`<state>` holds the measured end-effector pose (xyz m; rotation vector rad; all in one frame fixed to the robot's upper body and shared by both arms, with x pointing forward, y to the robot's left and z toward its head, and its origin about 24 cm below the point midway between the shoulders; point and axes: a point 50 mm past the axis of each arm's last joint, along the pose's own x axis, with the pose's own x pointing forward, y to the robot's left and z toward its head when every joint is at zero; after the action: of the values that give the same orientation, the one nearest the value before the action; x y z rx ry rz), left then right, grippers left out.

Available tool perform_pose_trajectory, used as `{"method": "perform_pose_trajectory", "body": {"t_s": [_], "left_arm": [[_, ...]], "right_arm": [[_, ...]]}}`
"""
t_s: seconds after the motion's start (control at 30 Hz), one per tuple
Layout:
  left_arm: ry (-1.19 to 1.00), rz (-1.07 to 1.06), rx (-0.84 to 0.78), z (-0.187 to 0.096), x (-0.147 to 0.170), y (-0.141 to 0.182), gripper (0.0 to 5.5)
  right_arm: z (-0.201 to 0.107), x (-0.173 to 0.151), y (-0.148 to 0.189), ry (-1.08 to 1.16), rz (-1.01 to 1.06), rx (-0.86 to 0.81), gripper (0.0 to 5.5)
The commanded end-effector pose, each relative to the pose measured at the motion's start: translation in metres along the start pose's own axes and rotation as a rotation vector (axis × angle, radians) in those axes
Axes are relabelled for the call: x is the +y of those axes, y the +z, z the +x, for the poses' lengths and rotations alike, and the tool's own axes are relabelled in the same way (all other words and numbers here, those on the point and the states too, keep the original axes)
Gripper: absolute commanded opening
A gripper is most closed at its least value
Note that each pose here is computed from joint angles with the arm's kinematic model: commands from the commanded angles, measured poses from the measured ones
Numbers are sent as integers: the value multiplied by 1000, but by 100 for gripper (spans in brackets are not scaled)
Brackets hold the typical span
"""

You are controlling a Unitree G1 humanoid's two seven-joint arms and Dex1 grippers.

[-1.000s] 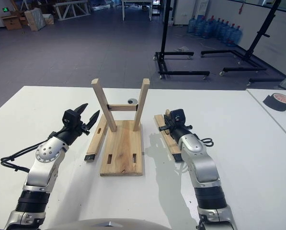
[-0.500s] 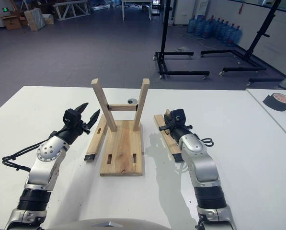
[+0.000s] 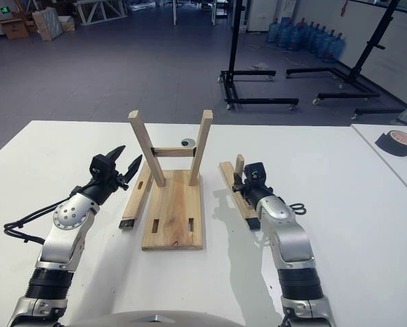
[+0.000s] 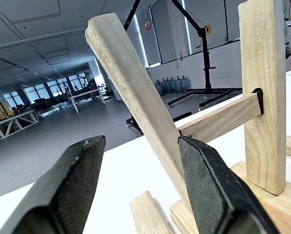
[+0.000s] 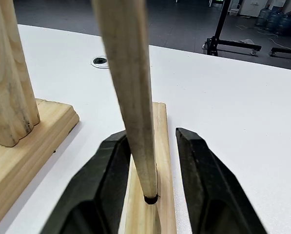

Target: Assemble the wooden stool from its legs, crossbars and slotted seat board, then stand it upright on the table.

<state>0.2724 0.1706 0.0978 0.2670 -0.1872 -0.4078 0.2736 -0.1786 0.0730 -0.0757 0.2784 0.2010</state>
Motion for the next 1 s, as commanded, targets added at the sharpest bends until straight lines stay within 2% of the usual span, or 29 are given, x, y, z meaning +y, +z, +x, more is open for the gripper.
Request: {"method": "perform_pose_trajectory", "body": {"t_s": [0.03, 0.17, 0.4, 0.57, 0.63, 0.67, 0.73, 0.83, 0.9, 1.0], "left_arm": [[7, 10, -7, 2, 3, 1, 268], [8, 12, -7, 2, 4, 1, 268], [11, 14, -7, 1, 5, 1, 268], [9, 9, -12, 5, 2, 2, 268], [7, 6, -13, 6, 1, 1, 268], [3, 4, -15, 7, 0, 1, 268], [-4, 1, -15, 8, -1, 1, 268], [-7, -5, -6, 8, 0, -2, 268], [-10, -5, 0, 8, 0, -3, 268], [-8, -5, 1, 7, 0, -4, 268]], "right_arm": [[0, -3, 14, -19, -14, -64, 238], [-1, -2, 33, -21, -52, -152, 310], [-4, -2, 99, -21, -97, -370, 310], [7, -5, 138, -66, -107, -453, 310], [21, -1, 133, -73, -127, -413, 310], [29, 1, 120, -72, -146, -360, 310], [42, 4, 72, -66, -194, -191, 310], [44, -1, 1, -59, -235, 35, 310], [44, -7, -5, -73, -214, 44, 310], [47, -10, 14, -81, -192, -32, 310]]}}
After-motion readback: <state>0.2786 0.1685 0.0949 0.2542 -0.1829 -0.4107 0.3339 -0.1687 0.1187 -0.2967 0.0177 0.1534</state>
